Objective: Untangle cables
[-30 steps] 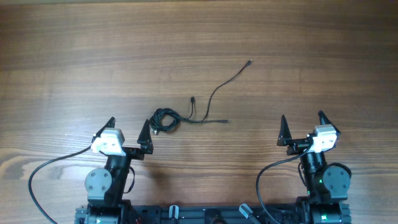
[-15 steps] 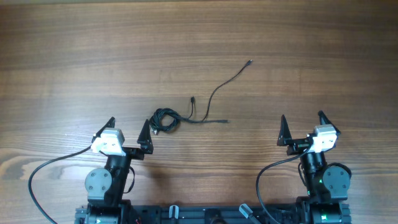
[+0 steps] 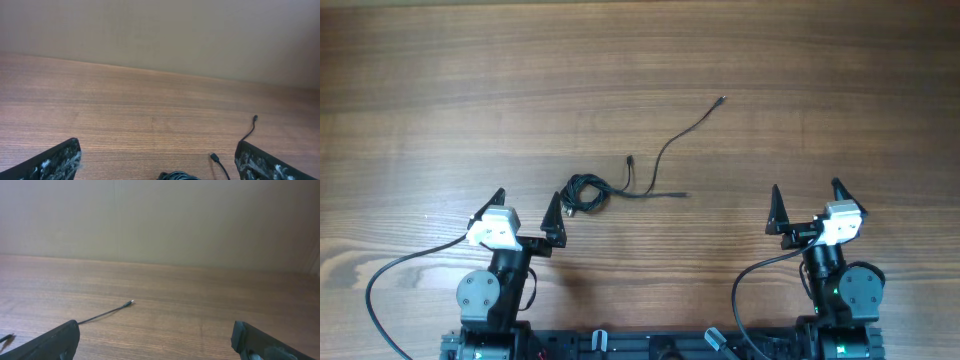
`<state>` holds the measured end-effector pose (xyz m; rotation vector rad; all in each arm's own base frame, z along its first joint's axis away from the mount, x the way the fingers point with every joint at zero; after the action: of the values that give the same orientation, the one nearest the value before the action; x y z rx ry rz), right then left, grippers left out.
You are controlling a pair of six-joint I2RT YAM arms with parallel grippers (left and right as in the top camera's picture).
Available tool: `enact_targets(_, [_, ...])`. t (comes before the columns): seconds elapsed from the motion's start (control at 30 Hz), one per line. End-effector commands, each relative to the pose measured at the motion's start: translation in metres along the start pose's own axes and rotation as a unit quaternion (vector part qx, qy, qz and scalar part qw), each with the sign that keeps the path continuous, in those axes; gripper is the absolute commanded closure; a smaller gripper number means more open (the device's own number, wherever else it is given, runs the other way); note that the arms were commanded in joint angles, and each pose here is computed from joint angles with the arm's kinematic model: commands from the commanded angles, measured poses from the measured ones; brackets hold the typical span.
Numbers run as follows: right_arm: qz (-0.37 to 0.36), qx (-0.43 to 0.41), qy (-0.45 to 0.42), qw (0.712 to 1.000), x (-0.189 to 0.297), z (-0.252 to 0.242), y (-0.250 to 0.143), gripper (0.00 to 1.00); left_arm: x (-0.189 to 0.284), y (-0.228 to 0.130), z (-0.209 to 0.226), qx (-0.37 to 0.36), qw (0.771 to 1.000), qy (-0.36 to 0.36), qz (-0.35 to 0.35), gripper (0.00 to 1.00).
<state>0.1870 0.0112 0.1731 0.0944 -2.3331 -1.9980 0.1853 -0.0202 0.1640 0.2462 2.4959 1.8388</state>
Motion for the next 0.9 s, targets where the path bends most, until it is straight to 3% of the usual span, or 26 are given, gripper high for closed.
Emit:
enact_targets(0.0, [-0.003, 0.010, -0.010, 1.000, 0.000, -0.003, 0.001, 0.00, 0.000, -0.001, 0.003, -0.008, 1.000, 0.009, -0.003, 0.00])
enact_targets(0.73, [-0.002, 0.010, -0.010, 1.000, 0.000, -0.002, 0.001, 0.00, 0.000, 0.000, 0.003, -0.008, 1.000, 0.008, -0.005, 0.00])
enact_targets(0.87, [-0.002, 0.010, -0.010, 1.000, 0.000, -0.002, 0.001, 0.00, 0.001, 0.006, -0.007, -0.010, 0.999, -0.030, -0.016, 0.00])
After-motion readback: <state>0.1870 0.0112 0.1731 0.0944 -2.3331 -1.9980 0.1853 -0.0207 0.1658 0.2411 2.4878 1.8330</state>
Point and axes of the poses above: each gripper's point midway between its finger pads, its own x axis back along the fingers, its own z axis along the line the jaws close on, y = z × x, the point moved 6 cm from there along x, back along the fingers, and after that the axes turned 7 degrees about x, right-handed, at the moved point
